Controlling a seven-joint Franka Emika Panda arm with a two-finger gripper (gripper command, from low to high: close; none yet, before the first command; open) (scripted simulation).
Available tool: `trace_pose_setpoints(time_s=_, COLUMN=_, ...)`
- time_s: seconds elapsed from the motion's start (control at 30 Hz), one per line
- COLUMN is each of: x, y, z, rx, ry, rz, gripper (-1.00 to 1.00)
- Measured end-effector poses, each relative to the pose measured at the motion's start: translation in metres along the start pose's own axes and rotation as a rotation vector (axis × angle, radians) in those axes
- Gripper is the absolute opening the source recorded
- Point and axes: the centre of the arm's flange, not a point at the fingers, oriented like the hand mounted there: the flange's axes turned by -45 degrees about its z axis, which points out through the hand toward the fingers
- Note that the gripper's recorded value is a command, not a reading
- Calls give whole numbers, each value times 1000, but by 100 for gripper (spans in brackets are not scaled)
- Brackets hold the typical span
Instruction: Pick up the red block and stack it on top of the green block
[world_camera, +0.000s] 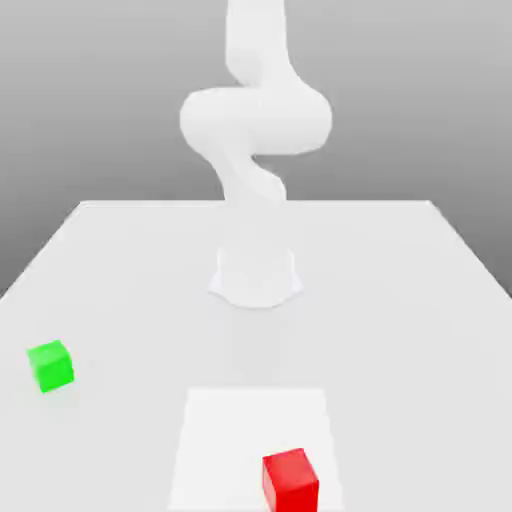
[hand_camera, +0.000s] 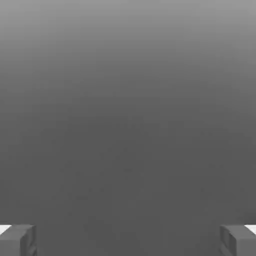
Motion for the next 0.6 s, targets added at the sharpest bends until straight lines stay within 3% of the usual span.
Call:
trace_pose_setpoints(time_s=0.3, x=-32, y=-11, z=174, rx=37, ry=-258, rz=-92, gripper=0)
trace_pose_setpoints(time_s=0.6, x=-120, y=-26, z=322, rx=73, ry=-509, rz=-187, gripper=0)
